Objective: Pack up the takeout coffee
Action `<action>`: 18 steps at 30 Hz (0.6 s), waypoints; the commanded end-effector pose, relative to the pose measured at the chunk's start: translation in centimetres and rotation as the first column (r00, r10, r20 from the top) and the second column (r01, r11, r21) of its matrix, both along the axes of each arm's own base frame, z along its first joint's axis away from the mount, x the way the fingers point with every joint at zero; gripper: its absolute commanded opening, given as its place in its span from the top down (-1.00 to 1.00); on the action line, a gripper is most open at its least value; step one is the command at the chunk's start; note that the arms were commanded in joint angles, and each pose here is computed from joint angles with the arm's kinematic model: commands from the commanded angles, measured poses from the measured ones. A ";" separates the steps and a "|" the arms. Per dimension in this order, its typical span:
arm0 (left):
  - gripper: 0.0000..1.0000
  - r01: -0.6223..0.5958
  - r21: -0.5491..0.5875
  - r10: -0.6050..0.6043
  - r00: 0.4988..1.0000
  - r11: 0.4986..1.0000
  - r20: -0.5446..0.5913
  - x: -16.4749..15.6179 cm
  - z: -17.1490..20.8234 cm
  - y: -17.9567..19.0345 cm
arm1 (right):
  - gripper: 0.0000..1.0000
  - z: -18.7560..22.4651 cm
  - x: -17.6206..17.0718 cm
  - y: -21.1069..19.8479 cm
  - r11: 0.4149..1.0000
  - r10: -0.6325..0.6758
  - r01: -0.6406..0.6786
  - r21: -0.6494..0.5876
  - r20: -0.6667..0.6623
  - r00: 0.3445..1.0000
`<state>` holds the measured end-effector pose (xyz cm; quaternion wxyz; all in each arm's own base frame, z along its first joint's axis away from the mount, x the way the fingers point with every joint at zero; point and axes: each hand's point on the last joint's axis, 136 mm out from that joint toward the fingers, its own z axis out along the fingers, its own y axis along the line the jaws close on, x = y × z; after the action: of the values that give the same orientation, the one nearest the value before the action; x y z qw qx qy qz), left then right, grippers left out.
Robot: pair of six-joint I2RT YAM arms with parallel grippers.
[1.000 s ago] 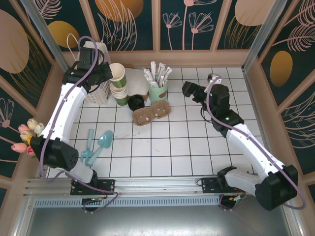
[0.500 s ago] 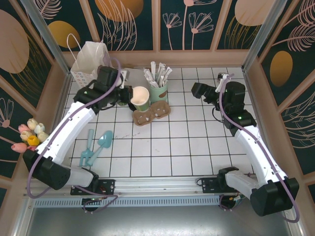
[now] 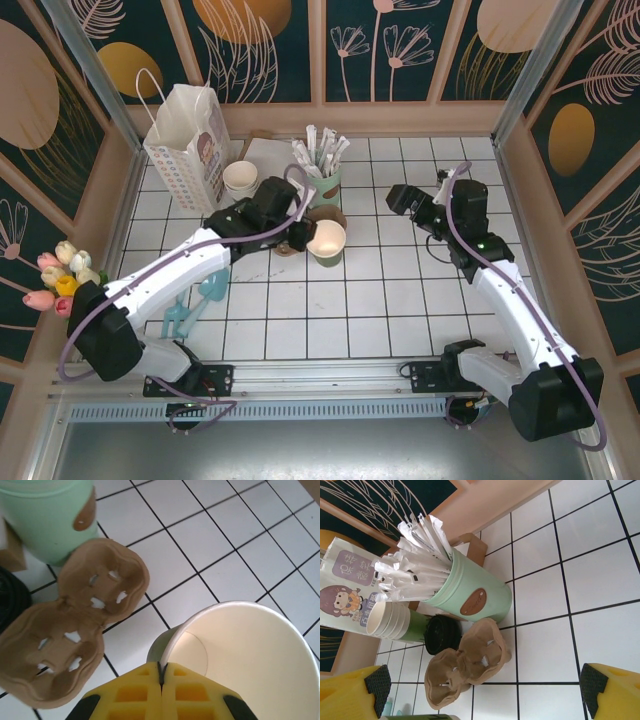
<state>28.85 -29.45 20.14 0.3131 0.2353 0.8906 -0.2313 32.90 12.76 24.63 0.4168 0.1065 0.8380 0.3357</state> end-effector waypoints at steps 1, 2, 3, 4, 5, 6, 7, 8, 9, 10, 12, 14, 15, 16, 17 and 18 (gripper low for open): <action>1.00 0.038 0.011 -0.039 0.997 0.999 0.069 0.5 -1.0 -1.4 | -0.98 -0.3 -0.2 -0.3 0.999 -0.024 0.025 0.024 -0.019 1.000; 1.00 0.046 0.022 -0.047 0.997 0.999 0.061 0.4 -1.6 -1.5 | -0.98 -0.5 -0.2 -0.4 0.999 -0.030 0.030 0.023 -0.024 0.999; 1.00 0.061 0.032 -0.063 0.997 0.998 0.049 0.2 -2.3 -1.7 | -0.98 -0.5 -0.2 -0.4 0.999 -0.035 0.036 0.023 -0.028 0.999; 1.00 0.076 0.036 -0.077 0.996 0.996 0.037 -0.1 -2.7 -1.9 | -0.98 -0.6 -0.2 -0.5 0.999 -0.039 0.040 0.025 -0.032 0.999; 1.00 0.090 0.035 -0.091 0.996 0.995 0.027 -0.3 -3.2 -2.3 | -0.98 -0.8 -0.2 -0.5 0.999 -0.042 0.043 0.028 -0.036 0.998; 1.00 0.109 0.027 -0.110 0.994 0.994 0.017 -0.7 -3.5 -2.7 | -0.98 -1.0 -0.2 -0.5 0.998 -0.045 0.046 0.032 -0.042 0.998; 1.00 0.124 0.014 -0.124 0.992 0.992 0.015 -1.0 -3.7 -3.3 | -0.98 -1.1 -0.2 -0.5 0.998 -0.047 0.048 0.037 -0.045 0.998; 1.00 0.142 -0.003 -0.142 0.990 0.990 0.009 -1.5 -4.0 -3.9 | -0.98 -1.3 -0.2 -0.5 0.998 -0.049 0.051 0.042 -0.050 0.998; 0.98 0.154 -0.015 -0.154 0.988 0.988 0.002 -1.8 -4.2 -4.4 | -0.98 -1.4 -0.2 -0.4 0.998 -0.049 0.052 0.047 -0.054 0.997; 0.96 0.159 -0.013 -0.159 0.987 0.987 -0.001 -1.9 -4.6 -4.6 | -0.98 -1.6 -0.2 -0.4 0.997 -0.052 0.055 0.049 -0.060 0.997; 0.95 0.159 0.006 -0.159 0.987 0.987 -0.009 -1.9 -5.4 -4.9 | -0.98 -1.7 -0.2 -0.4 0.997 -0.054 0.058 0.055 -0.068 0.996; 0.94 0.163 0.018 -0.162 0.987 0.987 -0.018 -2.0 -6.0 -4.9 | -0.98 -1.9 -0.2 -0.4 0.997 -0.055 0.059 0.057 -0.073 0.996; 0.93 0.163 0.034 -0.162 0.987 0.986 -0.018 -2.0 -6.2 -4.8 | -0.98 -1.9 -0.2 -0.4 0.997 -0.056 0.060 0.057 -0.074 0.996; 0.93 0.158 0.060 -0.157 0.987 0.986 -0.015 -1.9 -6.4 -4.5 | -0.98 -2.0 -0.2 -0.4 0.997 -0.055 0.059 0.054 -0.075 0.996; 0.92 0.154 0.092 -0.154 0.988 0.984 -0.013 -1.8 -6.7 -4.1 | -0.98 -2.0 -0.2 -0.4 0.997 -0.055 0.059 0.051 -0.075 0.996; 0.90 0.151 0.122 -0.150 0.988 0.981 -0.018 -1.8 -7.0 -3.7 | -0.98 -2.0 -0.3 -0.4 0.997 -0.054 0.058 0.049 -0.074 0.996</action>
<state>26.66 -33.62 13.53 0.2727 0.3066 0.8828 -0.2286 32.58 12.56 22.81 0.3909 0.1430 0.8427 0.3413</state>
